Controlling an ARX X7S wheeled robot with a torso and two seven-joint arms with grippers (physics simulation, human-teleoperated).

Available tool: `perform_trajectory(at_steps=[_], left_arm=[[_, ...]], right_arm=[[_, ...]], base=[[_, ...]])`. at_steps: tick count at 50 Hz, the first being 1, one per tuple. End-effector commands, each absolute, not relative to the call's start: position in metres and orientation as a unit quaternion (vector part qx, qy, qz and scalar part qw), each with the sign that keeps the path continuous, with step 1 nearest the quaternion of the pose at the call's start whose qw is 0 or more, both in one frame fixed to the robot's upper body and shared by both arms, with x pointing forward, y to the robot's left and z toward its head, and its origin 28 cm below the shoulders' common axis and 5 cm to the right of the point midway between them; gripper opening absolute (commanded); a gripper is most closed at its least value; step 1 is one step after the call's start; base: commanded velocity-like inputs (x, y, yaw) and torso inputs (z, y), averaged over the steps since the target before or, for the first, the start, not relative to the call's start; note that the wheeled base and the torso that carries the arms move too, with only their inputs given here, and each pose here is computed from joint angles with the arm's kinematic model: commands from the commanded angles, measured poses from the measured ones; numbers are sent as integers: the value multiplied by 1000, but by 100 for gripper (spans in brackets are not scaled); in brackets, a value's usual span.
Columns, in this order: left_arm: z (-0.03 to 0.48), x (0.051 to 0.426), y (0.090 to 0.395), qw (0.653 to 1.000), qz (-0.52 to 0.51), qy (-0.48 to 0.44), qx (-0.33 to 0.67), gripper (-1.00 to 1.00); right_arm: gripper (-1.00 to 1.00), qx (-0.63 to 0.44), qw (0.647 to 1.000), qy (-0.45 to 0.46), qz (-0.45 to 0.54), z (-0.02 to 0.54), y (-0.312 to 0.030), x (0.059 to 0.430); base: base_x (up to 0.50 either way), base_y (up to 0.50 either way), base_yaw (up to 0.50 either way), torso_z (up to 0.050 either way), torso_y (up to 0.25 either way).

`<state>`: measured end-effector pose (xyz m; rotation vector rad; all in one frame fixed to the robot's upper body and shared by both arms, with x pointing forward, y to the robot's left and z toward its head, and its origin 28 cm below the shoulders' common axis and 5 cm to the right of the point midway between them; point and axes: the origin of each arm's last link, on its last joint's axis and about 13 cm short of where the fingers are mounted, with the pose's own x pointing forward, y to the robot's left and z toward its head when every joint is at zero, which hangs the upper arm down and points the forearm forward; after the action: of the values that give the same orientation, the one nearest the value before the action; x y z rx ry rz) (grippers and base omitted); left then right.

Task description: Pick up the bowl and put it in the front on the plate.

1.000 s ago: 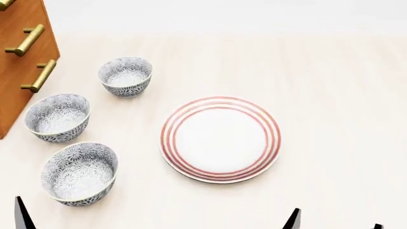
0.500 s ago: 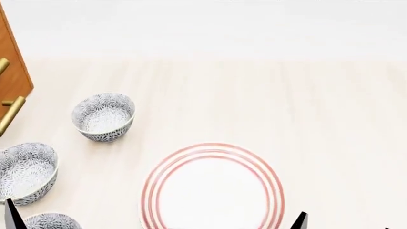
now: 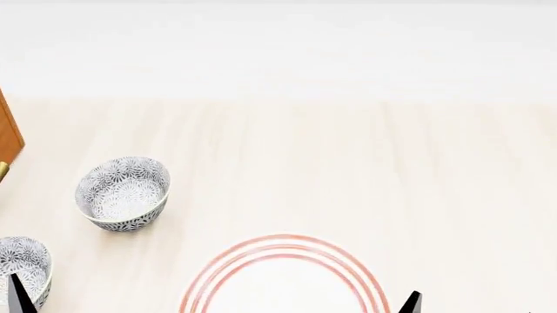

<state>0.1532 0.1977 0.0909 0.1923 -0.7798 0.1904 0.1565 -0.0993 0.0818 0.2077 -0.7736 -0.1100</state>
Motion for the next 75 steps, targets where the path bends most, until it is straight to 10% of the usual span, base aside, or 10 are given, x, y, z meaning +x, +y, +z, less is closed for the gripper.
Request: perform_trajectory(at_steps=[1,75], left_arm=[[92,152,197,911,90,-389,105,100],[84,155,194,923,84,-360,110,100]], right_arm=[[100,90,918,-382,-55,83,-100,157],[100,77,932,-353,-32,71,-96,158]], base=[[500,-43,0,0,0],[19,183,0,0,-46]])
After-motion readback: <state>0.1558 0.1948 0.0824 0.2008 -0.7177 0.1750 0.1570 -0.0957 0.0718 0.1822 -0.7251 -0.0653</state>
